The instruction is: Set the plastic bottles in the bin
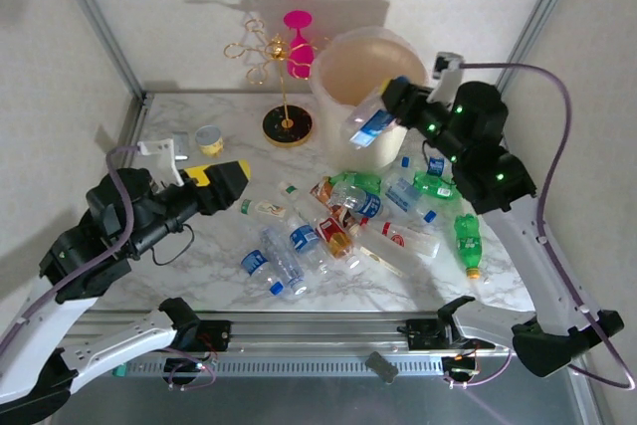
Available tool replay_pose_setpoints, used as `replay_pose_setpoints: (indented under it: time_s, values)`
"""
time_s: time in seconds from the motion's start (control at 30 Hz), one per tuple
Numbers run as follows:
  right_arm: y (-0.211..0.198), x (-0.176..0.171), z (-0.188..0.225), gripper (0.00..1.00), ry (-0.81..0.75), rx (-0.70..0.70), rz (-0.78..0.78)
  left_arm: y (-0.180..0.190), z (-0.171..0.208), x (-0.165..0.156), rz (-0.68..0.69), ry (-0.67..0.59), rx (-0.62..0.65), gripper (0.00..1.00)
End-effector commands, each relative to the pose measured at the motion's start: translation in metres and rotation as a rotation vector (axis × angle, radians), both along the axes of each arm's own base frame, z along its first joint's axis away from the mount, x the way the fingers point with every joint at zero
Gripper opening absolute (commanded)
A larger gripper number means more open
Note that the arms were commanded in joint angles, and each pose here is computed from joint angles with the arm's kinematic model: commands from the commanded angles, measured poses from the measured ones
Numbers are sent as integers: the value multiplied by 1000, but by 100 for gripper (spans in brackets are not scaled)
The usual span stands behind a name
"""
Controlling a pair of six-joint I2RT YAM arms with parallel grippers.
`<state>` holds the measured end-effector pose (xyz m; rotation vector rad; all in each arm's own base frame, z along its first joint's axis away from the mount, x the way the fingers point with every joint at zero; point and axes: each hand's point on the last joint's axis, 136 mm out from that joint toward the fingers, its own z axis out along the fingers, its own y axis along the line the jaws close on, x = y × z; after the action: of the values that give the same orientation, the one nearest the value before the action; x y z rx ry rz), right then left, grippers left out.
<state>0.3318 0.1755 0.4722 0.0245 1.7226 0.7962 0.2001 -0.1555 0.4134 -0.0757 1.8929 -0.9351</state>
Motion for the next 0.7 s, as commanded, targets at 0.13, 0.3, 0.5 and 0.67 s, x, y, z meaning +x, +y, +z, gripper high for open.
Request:
replay_pose_setpoints:
  time_s: [0.13,0.3,0.5,0.67]
  values:
    - [-39,71,22,7,-43,-39,-233,-37,-13,14,-109,-91,-40,90]
    - [-41,132,4,7,-1,-93,-314,-32,-29,35,2,-53,-37,90]
    - [-12,184,-55,11,143,-191,-246,-7,-85,48,168,113,103,95]
    - [12,196,-116,19,249,-268,-166,28,-150,47,336,294,181,100]
